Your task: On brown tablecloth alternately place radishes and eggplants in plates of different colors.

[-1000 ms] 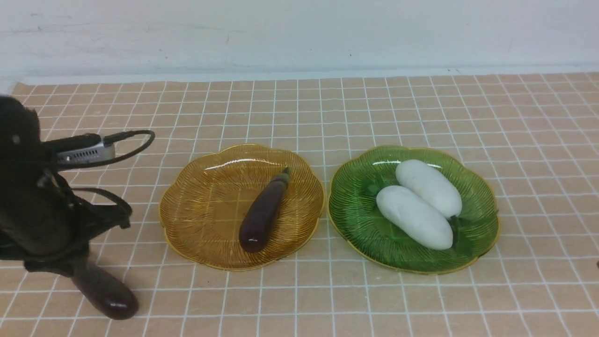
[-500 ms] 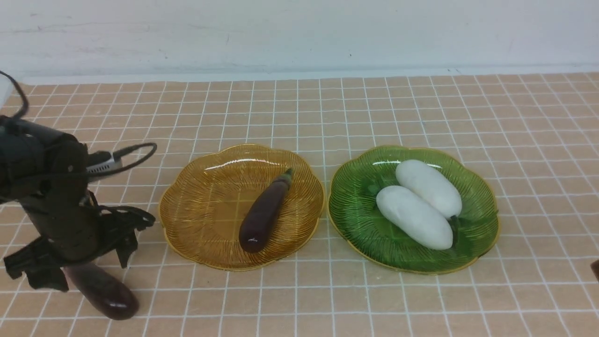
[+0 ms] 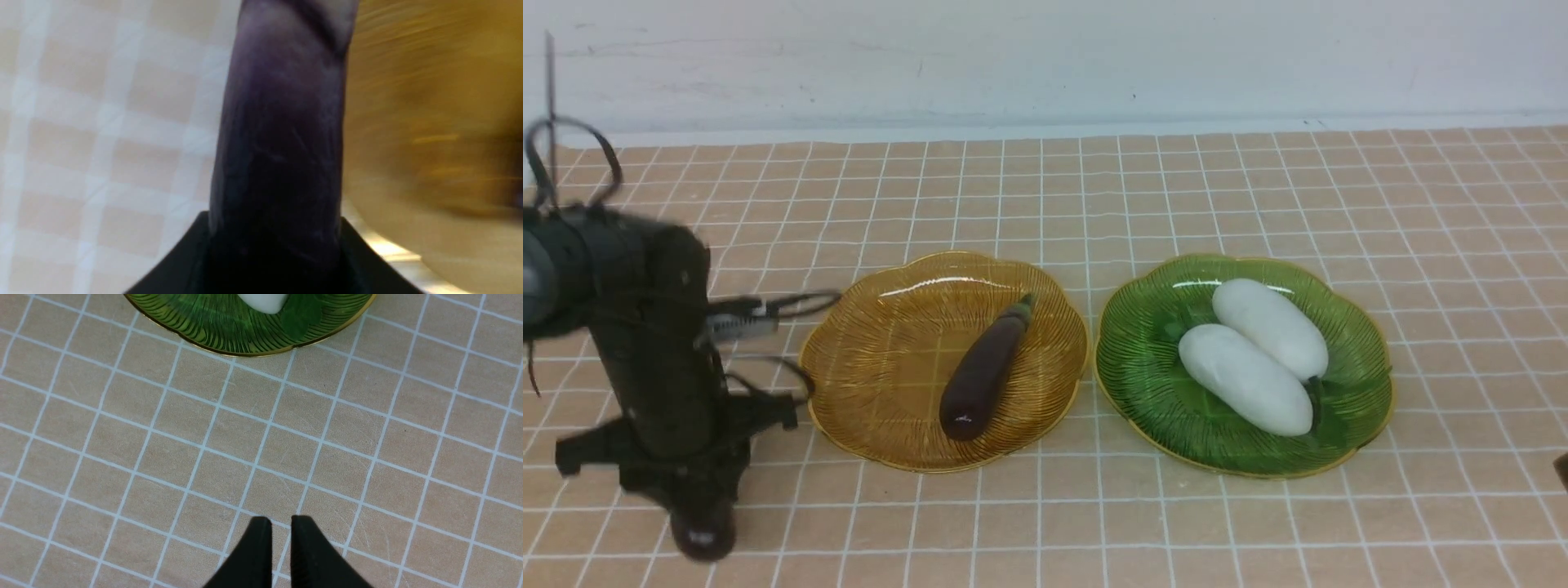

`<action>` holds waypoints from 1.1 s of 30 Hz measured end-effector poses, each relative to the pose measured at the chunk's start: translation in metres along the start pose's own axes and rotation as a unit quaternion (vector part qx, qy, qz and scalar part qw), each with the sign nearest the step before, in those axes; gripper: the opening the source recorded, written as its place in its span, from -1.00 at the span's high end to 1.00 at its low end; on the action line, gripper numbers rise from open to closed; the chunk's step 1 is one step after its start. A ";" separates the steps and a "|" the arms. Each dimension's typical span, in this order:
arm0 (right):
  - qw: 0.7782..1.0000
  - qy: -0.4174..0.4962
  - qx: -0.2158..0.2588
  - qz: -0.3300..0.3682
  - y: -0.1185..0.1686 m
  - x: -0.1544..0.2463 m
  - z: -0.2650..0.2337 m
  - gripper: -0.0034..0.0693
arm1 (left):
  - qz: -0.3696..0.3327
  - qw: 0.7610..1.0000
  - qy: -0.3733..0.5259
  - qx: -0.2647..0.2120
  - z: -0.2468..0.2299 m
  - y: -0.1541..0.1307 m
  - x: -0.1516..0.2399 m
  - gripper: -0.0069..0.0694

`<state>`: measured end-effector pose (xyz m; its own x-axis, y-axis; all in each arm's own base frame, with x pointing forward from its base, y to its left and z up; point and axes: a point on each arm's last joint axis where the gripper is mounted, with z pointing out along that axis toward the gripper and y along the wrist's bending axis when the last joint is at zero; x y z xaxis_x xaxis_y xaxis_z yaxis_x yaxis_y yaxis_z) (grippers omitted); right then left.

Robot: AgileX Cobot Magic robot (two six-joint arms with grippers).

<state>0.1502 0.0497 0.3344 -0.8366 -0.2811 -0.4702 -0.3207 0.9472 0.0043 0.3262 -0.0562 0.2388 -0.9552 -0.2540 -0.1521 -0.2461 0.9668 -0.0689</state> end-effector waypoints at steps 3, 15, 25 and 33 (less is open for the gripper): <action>1.000 -0.003 0.000 0.000 0.000 0.000 0.000 0.73 | 0.057 0.996 -0.050 0.040 -0.014 -0.034 -0.010 0.13; 0.995 -0.092 0.016 0.037 -0.003 0.026 -0.042 0.73 | 0.186 0.976 -0.102 0.039 0.011 -0.104 -0.032 -0.10; 0.953 -0.289 0.012 0.092 -0.005 0.137 -0.093 0.73 | 0.211 0.971 -0.112 0.019 0.027 -0.108 -0.038 -0.36; 0.916 -0.394 0.002 0.076 -0.004 0.158 -0.028 0.73 | 0.216 0.970 -0.109 0.013 0.008 -0.112 -0.042 0.66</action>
<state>0.0074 -0.0025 0.2847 -0.2904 0.0515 -0.9555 -0.2233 0.9673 0.1200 0.3956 -0.1543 0.2451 -0.9098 0.1722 -0.3777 0.1766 0.9840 0.0234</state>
